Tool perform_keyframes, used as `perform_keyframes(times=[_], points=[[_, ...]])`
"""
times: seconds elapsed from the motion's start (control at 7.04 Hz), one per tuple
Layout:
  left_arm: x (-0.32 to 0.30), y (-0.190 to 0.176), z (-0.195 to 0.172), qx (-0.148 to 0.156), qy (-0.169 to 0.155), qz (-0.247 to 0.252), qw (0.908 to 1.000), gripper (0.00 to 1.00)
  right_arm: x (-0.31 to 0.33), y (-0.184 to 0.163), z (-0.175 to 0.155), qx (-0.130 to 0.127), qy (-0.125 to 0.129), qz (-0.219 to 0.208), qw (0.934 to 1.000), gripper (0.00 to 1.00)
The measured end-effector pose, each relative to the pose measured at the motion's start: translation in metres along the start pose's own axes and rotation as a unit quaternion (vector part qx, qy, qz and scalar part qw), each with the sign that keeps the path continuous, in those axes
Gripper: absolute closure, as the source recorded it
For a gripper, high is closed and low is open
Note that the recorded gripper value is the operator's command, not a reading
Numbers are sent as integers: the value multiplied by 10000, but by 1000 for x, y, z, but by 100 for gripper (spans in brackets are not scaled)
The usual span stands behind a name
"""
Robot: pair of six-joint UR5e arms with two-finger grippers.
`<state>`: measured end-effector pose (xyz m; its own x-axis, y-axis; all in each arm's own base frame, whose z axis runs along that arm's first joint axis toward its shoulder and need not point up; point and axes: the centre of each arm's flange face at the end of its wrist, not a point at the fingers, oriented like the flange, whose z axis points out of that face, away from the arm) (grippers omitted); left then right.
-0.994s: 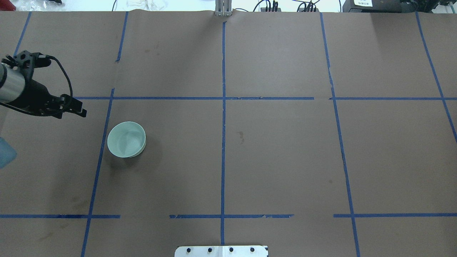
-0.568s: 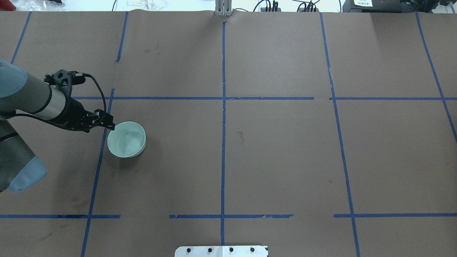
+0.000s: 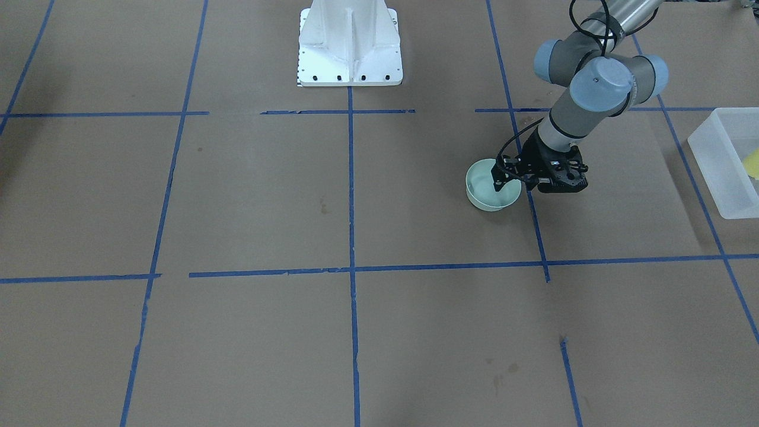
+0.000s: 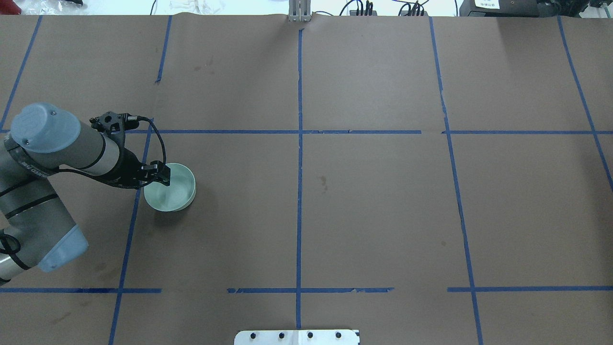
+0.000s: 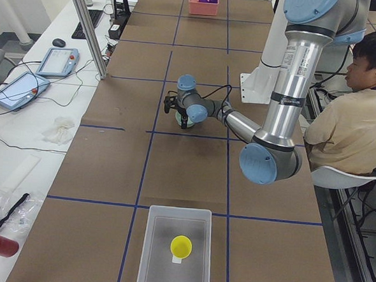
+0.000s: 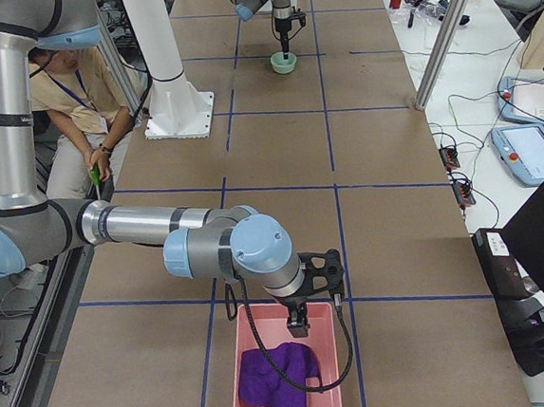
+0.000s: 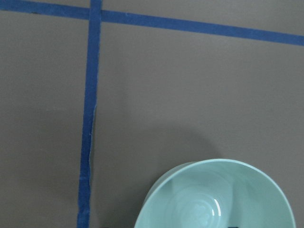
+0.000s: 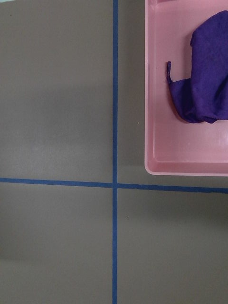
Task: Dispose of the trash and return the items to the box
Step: 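Lift the green bowl and carry it toward the clear bin with the left gripper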
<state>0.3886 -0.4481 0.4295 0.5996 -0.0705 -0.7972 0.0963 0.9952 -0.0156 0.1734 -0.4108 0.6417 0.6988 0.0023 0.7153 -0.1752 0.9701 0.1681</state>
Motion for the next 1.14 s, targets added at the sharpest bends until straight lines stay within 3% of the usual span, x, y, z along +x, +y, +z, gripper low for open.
perform_keyframes(times=[0.28, 0.57, 0.85, 1.14], points=[[-1, -1, 2, 51, -46, -13, 10000, 100, -23, -4, 1, -14, -176, -28, 9998, 0], [2, 1, -2, 78, -14, 12, 10000, 100, -61, -8, 11, -154, -518, 21, 9985, 0], [5, -6, -48, 344, 204, 176, 9990, 100, -125, -16, 11, -287, -664, 204, 9972, 0], [-43, -43, -120, 891, -5, 609, 9942, 100, -169, -18, 17, -433, -731, 293, 9959, 0]])
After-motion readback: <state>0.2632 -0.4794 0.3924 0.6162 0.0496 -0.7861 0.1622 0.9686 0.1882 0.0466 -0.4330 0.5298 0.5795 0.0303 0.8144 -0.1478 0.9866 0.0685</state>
